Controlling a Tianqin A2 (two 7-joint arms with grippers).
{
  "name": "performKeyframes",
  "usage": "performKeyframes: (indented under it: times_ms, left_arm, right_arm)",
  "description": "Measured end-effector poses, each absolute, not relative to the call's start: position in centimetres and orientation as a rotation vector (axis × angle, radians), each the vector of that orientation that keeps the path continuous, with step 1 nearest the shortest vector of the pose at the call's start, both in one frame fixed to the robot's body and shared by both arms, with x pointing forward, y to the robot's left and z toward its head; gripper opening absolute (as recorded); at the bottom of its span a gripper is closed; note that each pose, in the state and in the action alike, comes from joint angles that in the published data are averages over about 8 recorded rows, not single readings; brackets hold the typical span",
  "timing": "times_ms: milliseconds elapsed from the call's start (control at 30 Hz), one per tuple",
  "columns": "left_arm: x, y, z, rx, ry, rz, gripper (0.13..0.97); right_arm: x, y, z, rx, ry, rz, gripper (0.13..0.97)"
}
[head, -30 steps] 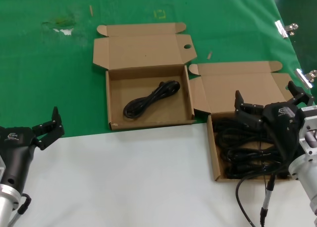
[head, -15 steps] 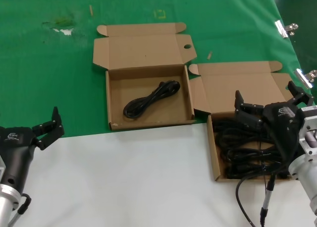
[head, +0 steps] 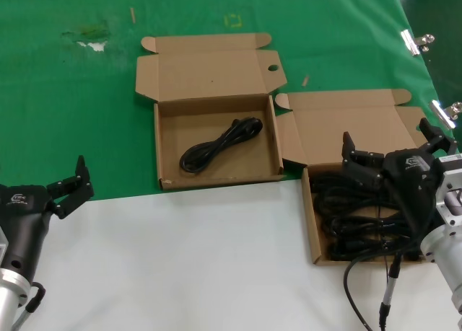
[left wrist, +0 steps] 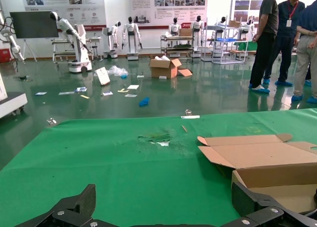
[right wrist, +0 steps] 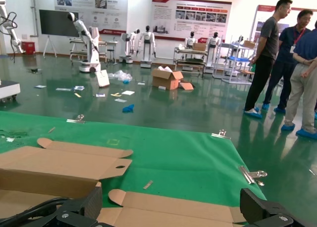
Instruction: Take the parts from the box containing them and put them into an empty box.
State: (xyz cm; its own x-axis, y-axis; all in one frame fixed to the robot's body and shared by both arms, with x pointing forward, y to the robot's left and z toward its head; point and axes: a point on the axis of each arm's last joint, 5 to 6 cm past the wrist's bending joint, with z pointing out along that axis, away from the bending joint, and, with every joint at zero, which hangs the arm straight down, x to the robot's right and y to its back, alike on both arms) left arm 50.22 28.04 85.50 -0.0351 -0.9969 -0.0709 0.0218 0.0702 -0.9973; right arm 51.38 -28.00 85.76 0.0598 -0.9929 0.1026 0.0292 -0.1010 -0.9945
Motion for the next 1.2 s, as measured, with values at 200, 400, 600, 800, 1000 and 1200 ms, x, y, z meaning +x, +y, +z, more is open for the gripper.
performKeyframes:
  times_ms: [200,400,600,800,1000,1200]
  left_arm:
    - [50.22,28.04,85.5,-1.125,1.253,-1.193,0.966]
    - [50.22,28.04,85.5,-1.125,1.253,-1.193,0.966]
    - [50.22,28.04,85.5,-1.125,1.253,-1.193,0.966]
    - [50.22,28.04,85.5,-1.125,1.253,-1.193,0.966]
    - [50.22,28.04,85.5,-1.125,1.253,-1.193,0.966]
    - [50.22,28.04,85.5,-1.125,1.252,-1.193,0.966]
  right_arm:
    - [51.38,-28.0,85.76,-1.292,1.095,-1.25,0.966]
    - [51.38,-28.0,85.76,-1.292,1.095,-1.25,0.966]
    - [51.38,-28.0,85.76,-1.292,1.095,-1.25,0.966]
    - [51.38,-28.0,85.76,-1.292,1.095,-1.25,0.966]
    - [51.38,-28.0,85.76,-1.292,1.095,-1.25,0.966]
    - [51.38,-28.0,85.76,-1.292,1.095,-1.25,0.966]
